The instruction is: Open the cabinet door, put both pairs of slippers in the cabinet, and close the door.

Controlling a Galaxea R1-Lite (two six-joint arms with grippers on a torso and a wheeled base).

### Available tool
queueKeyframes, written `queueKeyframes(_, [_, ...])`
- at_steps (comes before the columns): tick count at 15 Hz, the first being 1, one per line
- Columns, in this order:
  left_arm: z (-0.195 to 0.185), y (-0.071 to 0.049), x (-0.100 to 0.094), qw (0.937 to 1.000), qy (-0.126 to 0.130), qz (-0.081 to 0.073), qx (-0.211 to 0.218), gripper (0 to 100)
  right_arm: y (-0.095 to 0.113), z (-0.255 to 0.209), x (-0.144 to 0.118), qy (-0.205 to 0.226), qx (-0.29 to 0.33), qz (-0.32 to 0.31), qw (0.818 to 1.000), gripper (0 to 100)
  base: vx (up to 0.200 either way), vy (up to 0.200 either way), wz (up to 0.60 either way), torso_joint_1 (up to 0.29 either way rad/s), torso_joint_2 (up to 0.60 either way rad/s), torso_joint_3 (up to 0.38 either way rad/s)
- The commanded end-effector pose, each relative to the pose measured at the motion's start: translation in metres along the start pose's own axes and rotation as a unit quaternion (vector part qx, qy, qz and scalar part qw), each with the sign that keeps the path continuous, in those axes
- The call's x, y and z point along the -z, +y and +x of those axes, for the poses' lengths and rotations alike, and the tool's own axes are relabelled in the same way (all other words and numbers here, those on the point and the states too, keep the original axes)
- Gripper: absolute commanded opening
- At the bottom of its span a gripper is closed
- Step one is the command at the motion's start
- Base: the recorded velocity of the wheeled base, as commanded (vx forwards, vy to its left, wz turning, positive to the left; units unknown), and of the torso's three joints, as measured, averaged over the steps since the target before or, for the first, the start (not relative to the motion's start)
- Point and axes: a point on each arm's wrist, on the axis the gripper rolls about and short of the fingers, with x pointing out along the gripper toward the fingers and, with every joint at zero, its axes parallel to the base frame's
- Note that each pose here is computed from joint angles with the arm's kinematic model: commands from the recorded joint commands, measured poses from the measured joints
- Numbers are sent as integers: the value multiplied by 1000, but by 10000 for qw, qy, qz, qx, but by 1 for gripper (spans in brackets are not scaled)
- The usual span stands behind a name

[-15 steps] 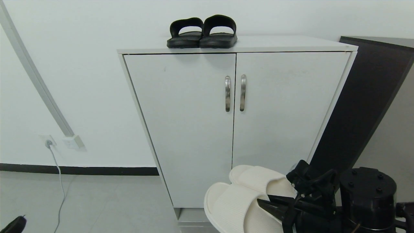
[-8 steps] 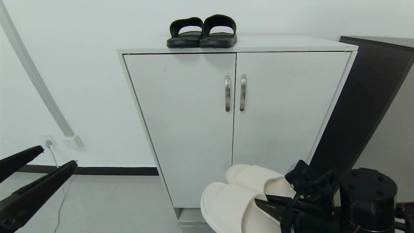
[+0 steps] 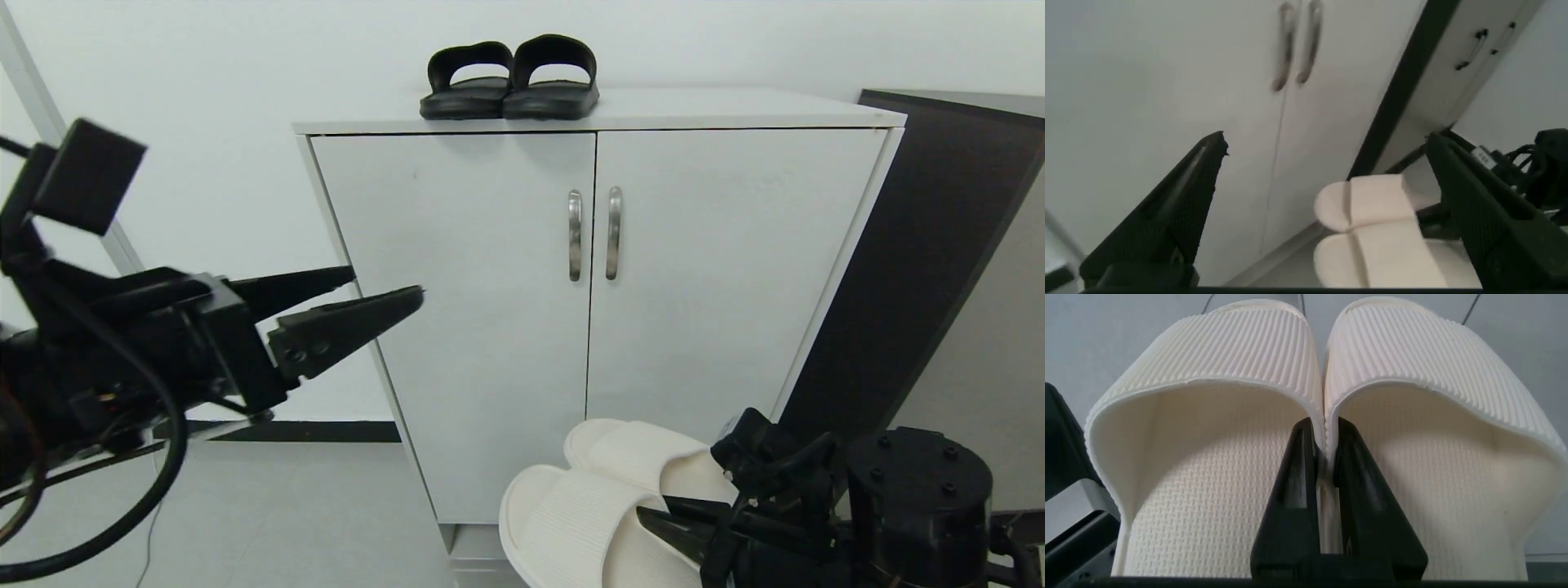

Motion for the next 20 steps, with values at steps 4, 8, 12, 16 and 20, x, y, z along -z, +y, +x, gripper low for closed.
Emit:
queueKeyframes(4, [116, -24, -10, 9931, 108, -17, 1171, 100, -1, 1, 3, 80, 4, 13, 10000, 0, 0, 0, 0, 0, 0, 0])
queueKeyframes(8, [158, -37, -12, 9887, 81, -60, 1495, 100, -1, 1, 2, 41, 15, 17, 10000, 0, 0, 0, 0, 0, 0, 0])
queueKeyframes(12, [173, -41, -6, 9664, 401, -803, 2409, 100, -5, 0, 1, 12, 86, 22, 10000, 0, 0, 0, 0, 0, 0, 0])
queueKeyframes(16, [191, -30, 8, 9765, 489, -860, 1913, 100, -5, 1, 1, 29, 72, 20, 10000, 0, 0, 0, 0, 0, 0, 0])
queueKeyframes(20, [197, -21, 1, 9841, 390, -849, 1509, 100, -5, 1, 1, 28, 79, 20, 10000, 0, 0, 0, 0, 0, 0, 0])
